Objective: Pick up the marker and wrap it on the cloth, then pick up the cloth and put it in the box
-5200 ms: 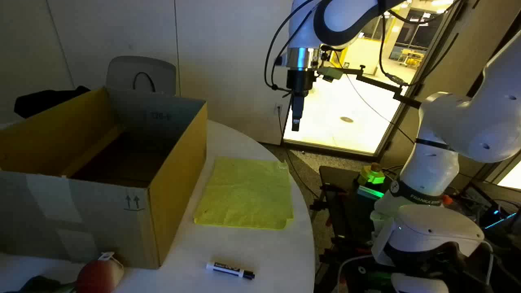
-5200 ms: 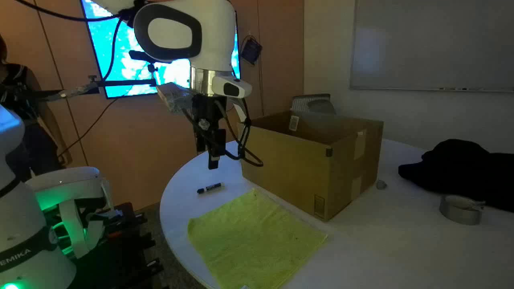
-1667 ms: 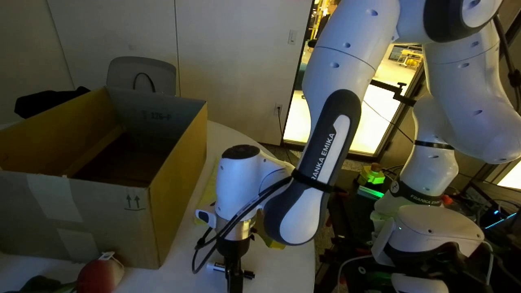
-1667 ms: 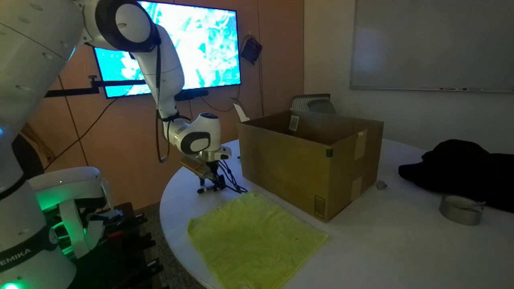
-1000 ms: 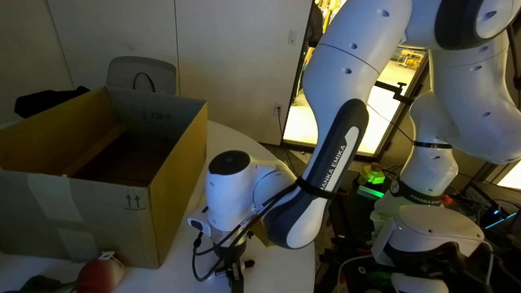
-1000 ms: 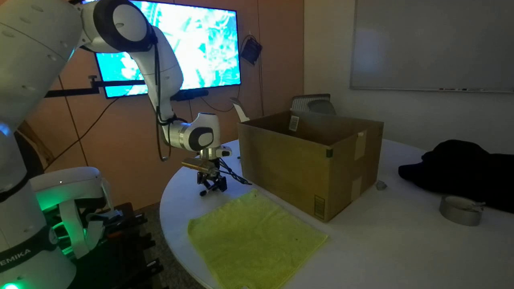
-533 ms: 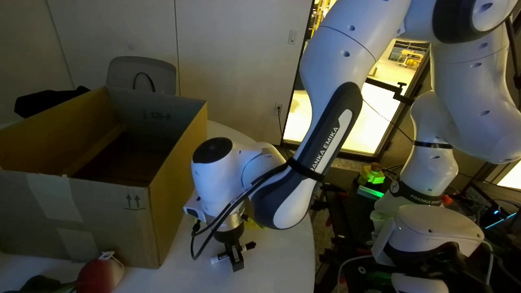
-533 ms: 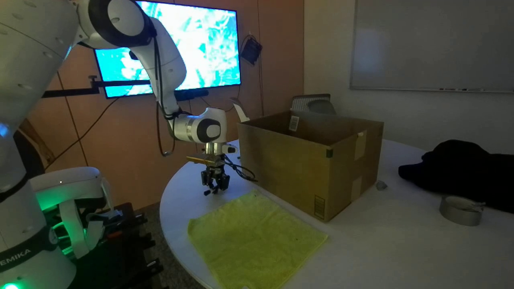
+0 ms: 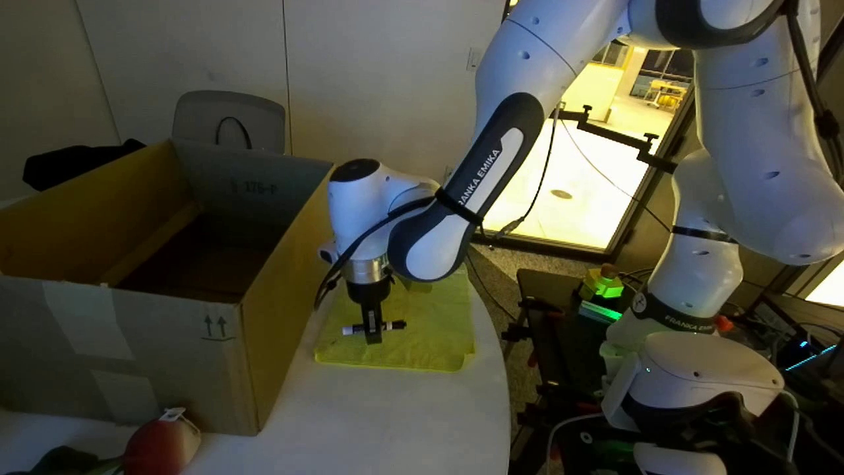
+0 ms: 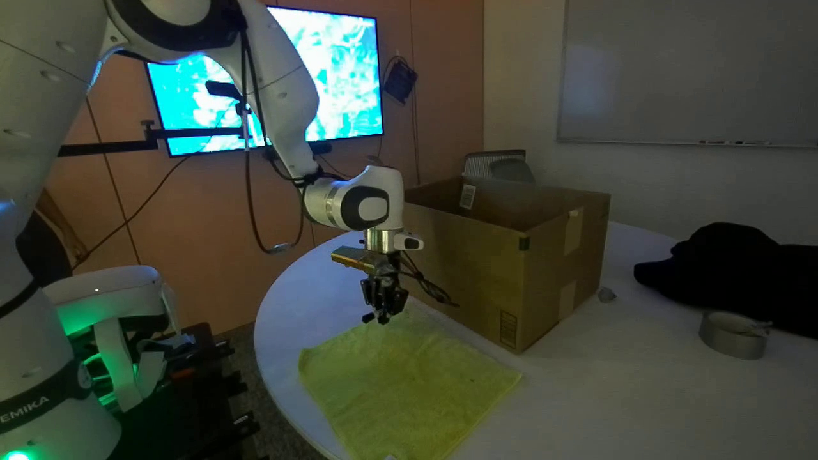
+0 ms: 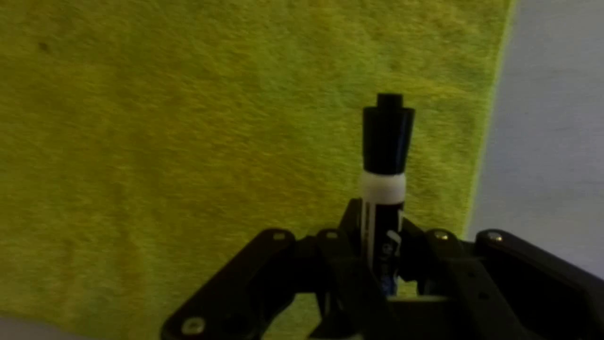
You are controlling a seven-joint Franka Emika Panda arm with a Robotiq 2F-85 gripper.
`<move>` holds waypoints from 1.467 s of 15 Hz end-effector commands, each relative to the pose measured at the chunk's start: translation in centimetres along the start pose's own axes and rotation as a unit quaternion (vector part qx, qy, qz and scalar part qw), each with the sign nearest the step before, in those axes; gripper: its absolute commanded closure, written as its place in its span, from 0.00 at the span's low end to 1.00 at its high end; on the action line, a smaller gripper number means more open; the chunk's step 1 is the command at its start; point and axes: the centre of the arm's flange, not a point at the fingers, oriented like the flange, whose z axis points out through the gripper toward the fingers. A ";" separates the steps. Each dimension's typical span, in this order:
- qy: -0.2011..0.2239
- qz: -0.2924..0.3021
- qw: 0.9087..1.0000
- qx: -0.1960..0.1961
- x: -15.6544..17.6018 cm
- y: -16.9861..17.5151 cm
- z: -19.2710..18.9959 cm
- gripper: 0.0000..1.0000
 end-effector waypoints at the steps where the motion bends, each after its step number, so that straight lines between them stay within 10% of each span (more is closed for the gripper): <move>1: 0.019 0.043 0.999 0.009 -3.3 6.1 -0.2 0.89; 12: 0.014 0.067 0.997 0.024 -5.3 11.2 4.3 0.87; 13: 0.017 0.070 0.997 0.024 -5.5 11.2 4.1 0.62; 22: 0.040 0.101 0.994 0.024 -7.5 11.5 1.5 0.07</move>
